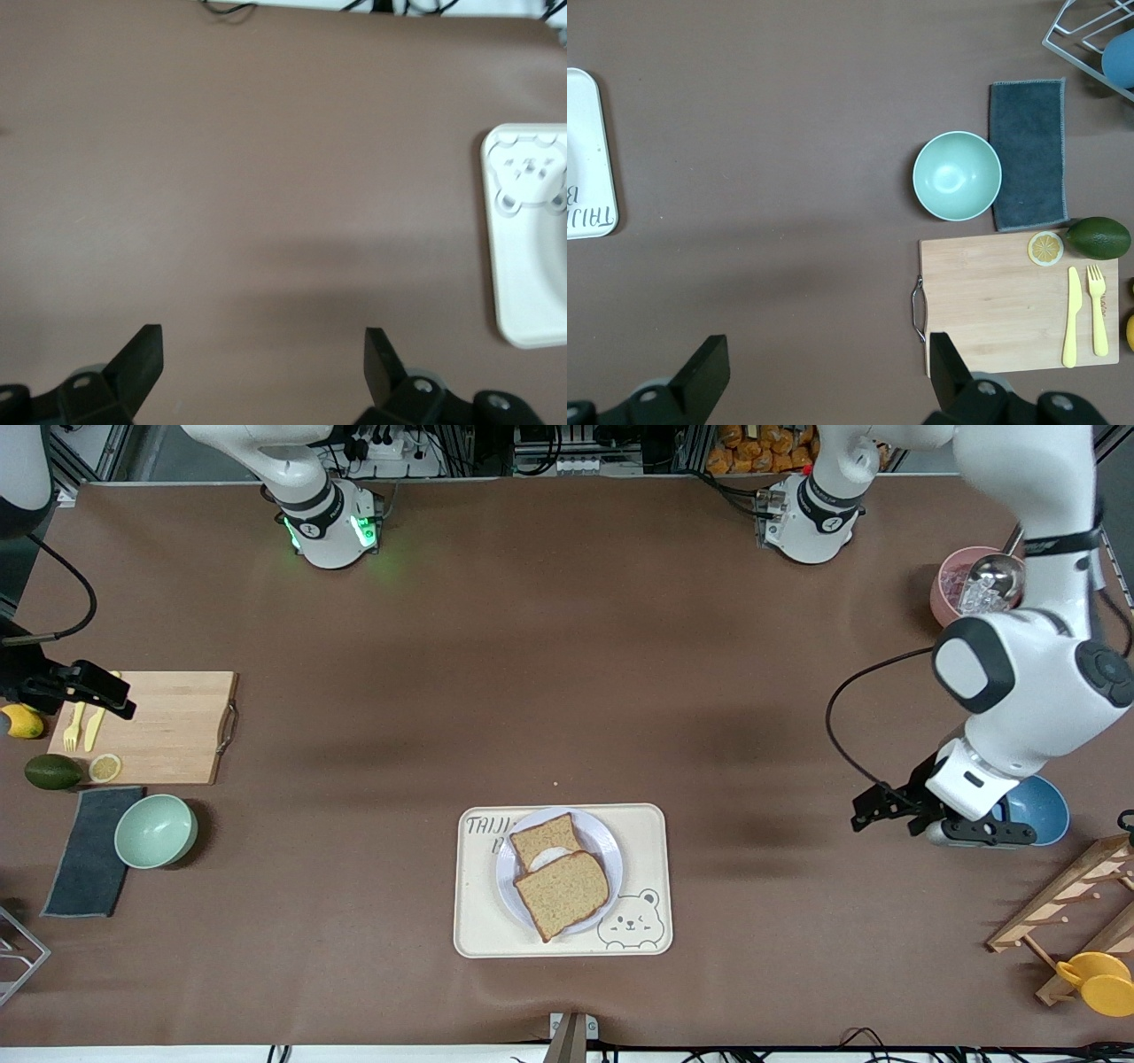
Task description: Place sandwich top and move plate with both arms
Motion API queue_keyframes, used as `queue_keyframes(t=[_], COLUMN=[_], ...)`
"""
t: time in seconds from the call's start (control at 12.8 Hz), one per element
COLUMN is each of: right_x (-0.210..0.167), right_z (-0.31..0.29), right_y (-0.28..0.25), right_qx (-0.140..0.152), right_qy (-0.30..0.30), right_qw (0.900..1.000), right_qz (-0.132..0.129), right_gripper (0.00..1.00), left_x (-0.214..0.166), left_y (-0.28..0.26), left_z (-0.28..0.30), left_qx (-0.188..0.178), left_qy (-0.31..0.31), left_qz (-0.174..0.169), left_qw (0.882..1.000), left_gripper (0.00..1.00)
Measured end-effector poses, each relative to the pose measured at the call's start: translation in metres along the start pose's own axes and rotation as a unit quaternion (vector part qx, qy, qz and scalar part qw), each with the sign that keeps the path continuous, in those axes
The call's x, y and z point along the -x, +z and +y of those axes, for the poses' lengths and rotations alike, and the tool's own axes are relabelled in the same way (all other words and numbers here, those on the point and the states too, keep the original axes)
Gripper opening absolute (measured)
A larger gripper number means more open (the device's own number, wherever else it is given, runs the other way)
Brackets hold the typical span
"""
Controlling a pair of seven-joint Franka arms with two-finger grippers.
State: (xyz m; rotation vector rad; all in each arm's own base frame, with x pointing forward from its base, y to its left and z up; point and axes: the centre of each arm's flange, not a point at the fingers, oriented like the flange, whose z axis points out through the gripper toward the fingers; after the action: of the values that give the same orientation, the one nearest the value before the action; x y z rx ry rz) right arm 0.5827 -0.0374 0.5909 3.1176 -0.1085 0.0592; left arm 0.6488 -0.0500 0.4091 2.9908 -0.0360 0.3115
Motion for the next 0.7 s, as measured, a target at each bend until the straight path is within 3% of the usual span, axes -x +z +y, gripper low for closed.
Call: queue_keyframes(t=[0.39,0.7], right_x=[0.000,0.001], right_z=[0.000,0.003], right_y=[0.002,0.003], right_qx=[0.000,0.000], right_qy=[0.000,0.003], right_qw=[1.000,1.000], right_qz=[-0.002,-0.006], right_gripper=[1.00,1.00], left_x=[-0.016,-0.018], left_y=[-0.103,-0.131], left_z=[0.035,0.042], left_qx=[-0.004,-0.023], left_qy=[-0.009,-0.017], left_qz=[-0.071,-0.075], left_qw=[0.997,0.997], left_gripper=[1.00,1.00])
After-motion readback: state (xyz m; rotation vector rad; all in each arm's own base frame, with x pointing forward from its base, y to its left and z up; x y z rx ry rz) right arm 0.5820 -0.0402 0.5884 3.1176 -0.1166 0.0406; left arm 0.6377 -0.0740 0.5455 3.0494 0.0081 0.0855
